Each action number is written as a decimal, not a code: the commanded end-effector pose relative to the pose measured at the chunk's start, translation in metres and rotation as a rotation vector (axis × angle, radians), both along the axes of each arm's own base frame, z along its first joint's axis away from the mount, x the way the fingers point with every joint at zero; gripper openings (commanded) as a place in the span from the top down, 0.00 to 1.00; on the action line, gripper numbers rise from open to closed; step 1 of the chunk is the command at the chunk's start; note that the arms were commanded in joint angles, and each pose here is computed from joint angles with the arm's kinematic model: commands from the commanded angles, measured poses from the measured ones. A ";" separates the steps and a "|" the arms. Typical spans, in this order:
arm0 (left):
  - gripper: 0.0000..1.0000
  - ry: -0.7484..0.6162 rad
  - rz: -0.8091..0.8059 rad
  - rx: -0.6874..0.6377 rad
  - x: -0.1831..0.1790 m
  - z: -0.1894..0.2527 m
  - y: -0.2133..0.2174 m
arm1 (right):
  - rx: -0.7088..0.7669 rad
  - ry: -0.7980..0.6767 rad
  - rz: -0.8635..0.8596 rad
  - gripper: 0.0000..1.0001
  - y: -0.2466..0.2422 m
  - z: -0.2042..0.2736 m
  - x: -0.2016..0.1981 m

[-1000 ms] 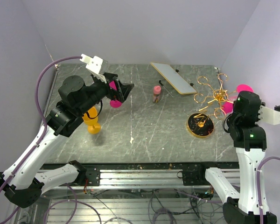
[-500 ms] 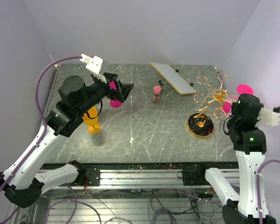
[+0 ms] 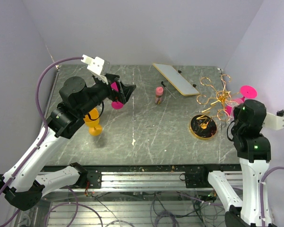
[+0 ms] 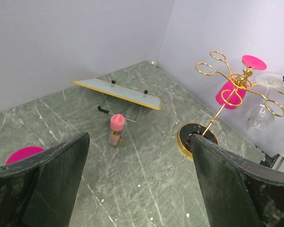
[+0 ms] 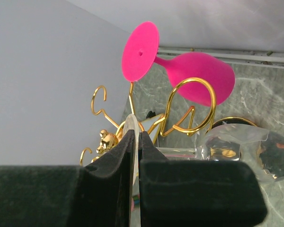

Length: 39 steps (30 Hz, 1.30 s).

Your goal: Take the wine glass off the wine glass rack

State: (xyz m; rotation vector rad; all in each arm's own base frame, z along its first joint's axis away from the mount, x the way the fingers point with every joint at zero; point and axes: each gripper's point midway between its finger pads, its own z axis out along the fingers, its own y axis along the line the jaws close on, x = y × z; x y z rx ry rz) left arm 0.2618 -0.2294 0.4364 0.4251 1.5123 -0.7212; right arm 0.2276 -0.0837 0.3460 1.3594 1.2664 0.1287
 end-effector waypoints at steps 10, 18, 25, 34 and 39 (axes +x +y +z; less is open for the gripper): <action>0.01 -0.024 -0.011 -0.021 0.001 0.007 -0.005 | -0.021 -0.021 0.034 1.00 0.004 0.013 -0.033; 0.01 -0.019 -0.005 -0.018 0.003 0.004 -0.006 | -0.037 -0.026 0.095 1.00 0.012 0.025 -0.056; 0.01 -0.007 0.000 -0.007 0.007 -0.001 -0.008 | 0.003 -0.054 0.199 1.00 0.031 0.034 -0.068; 0.01 0.036 -0.044 -0.005 0.010 -0.011 -0.022 | 0.037 -0.071 0.304 1.00 0.051 0.038 -0.083; 0.01 0.084 -0.126 -0.036 0.006 -0.016 -0.039 | 0.036 -0.088 0.400 1.00 0.066 0.040 -0.084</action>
